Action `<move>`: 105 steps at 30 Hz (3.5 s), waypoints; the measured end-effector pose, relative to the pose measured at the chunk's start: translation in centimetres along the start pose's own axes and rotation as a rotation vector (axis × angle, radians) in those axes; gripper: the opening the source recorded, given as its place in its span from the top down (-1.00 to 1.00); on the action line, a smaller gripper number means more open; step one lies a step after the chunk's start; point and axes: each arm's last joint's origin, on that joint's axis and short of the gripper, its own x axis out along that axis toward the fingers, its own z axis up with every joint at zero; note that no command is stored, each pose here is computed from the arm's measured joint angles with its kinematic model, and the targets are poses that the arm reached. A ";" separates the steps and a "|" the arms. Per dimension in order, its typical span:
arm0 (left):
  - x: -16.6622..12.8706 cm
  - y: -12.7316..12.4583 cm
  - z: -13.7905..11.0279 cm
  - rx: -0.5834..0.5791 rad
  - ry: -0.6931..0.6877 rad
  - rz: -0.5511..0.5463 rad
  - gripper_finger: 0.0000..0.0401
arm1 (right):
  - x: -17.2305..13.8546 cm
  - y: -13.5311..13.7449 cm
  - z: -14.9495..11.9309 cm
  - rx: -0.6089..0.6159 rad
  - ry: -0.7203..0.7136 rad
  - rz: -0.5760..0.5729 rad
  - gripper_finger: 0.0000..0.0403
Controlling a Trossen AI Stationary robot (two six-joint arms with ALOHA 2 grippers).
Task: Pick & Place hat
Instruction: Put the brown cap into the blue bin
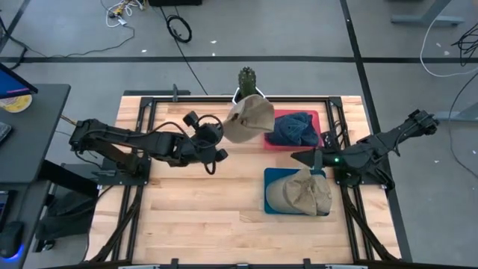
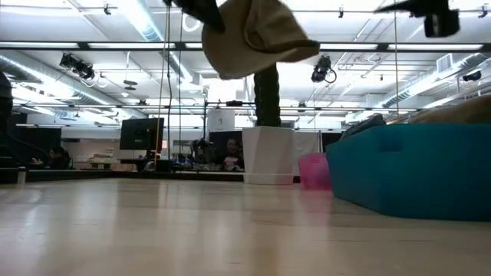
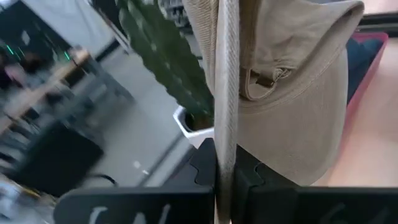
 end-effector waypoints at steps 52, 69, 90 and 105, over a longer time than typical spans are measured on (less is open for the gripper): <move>-5.0 -0.5 5.1 0.688 -0.185 0.299 0.95 | 8.6 3.0 4.1 0.829 -0.182 0.469 -0.54; -5.5 -0.8 5.0 0.647 -0.203 0.281 0.95 | 8.6 2.9 5.2 0.801 -0.215 0.509 0.70; -5.3 -1.3 2.9 0.372 -0.159 0.288 0.24 | 6.7 4.0 6.5 0.669 -0.299 0.638 0.99; -6.6 -1.7 -0.8 0.218 -0.156 0.213 -0.04 | 2.7 4.9 7.8 0.618 -0.219 0.786 1.00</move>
